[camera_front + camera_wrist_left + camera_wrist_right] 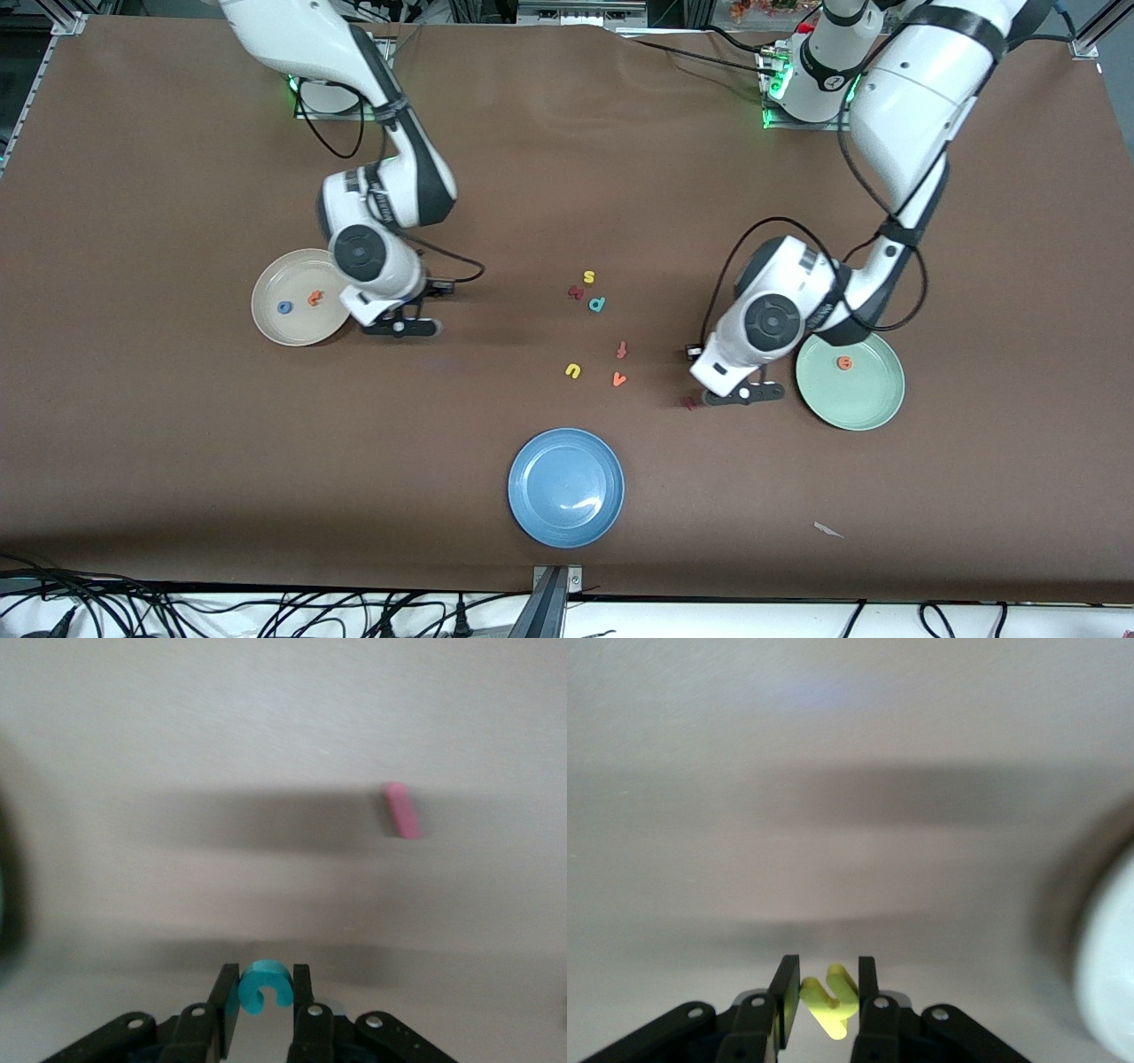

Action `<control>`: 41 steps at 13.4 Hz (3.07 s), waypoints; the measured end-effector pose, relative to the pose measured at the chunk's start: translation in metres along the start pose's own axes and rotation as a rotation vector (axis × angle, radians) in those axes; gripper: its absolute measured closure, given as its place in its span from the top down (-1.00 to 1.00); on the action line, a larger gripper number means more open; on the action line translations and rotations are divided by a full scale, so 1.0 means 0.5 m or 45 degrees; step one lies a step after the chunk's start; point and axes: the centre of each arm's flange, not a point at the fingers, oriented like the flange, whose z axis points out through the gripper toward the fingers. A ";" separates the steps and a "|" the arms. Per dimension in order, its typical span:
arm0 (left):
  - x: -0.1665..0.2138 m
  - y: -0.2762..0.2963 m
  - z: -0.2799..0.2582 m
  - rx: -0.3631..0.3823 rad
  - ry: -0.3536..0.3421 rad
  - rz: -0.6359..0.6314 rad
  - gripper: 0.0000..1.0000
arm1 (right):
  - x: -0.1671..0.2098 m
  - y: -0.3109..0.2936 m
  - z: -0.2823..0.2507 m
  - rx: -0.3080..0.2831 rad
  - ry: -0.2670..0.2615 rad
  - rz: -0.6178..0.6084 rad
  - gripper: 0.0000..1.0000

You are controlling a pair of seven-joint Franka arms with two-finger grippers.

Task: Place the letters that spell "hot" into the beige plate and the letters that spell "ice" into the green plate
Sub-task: 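Drop the yellow h into the white plate while the left gripper drops c, then return the right gripper to rest while the left gripper reaches pink l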

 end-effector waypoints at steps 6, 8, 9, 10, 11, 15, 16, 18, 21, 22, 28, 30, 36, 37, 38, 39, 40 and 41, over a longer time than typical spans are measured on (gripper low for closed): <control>0.059 -0.193 -0.015 0.081 -0.009 0.288 -0.44 | 0.047 0.266 -0.062 -0.033 -0.052 -0.101 -0.35; 0.076 -0.256 -0.016 0.099 -0.008 0.378 -0.44 | 0.033 0.294 -0.029 -0.040 -0.103 -0.091 -0.34; 0.082 -0.286 -0.015 0.103 -0.010 0.419 -0.44 | 0.024 0.300 -0.003 -0.048 -0.136 -0.088 -0.34; 0.089 -0.317 -0.015 0.121 -0.009 0.457 -0.44 | 0.017 0.305 0.022 -0.057 -0.166 -0.091 -0.34; 0.094 -0.346 -0.014 0.147 -0.007 0.488 -0.44 | 0.013 0.311 0.043 -0.066 -0.187 -0.098 -0.33; 0.102 -0.390 -0.011 0.183 -0.006 0.551 0.12 | 0.026 0.332 0.048 -0.067 -0.159 -0.104 0.12; 0.101 -0.383 -0.013 0.181 -0.003 0.556 0.29 | 0.032 0.329 0.032 -0.058 -0.136 -0.103 0.33; 0.098 -0.361 -0.017 0.169 0.007 0.527 0.73 | 0.054 0.332 -0.036 -0.029 -0.052 -0.091 0.79; 0.083 -0.280 -0.019 0.090 0.006 0.385 1.00 | 0.083 0.385 -0.196 0.008 0.067 -0.038 0.99; 0.075 -0.247 -0.019 0.082 0.007 0.341 1.00 | 0.089 0.399 -0.253 0.017 0.095 -0.021 0.99; 0.049 -0.118 -0.031 -0.014 0.005 0.043 1.00 | 0.089 0.437 -0.490 0.106 0.195 0.059 0.99; 0.041 -0.057 -0.029 -0.019 0.015 -0.052 1.00 | 0.088 0.439 -0.503 0.117 0.203 0.064 0.99; 0.062 0.053 -0.003 -0.090 0.063 -0.313 1.00 | 0.088 0.426 -0.502 0.120 0.202 0.060 0.99; 0.070 0.060 -0.003 -0.102 0.069 -0.356 1.00 | 0.088 0.426 -0.503 0.120 0.203 0.059 0.99; 0.077 0.069 -0.003 -0.114 0.074 -0.390 1.00 | 0.088 0.425 -0.504 0.121 0.205 0.058 0.99; 0.083 0.079 -0.001 -0.124 0.078 -0.416 1.00 | 0.088 0.425 -0.505 0.121 0.207 0.058 0.99; 0.088 0.087 0.002 -0.133 0.081 -0.436 0.96 | 0.088 0.426 -0.507 0.121 0.208 0.059 0.99; 0.092 0.093 0.006 -0.146 0.087 -0.455 0.92 | 0.088 0.428 -0.508 0.121 0.209 0.060 0.99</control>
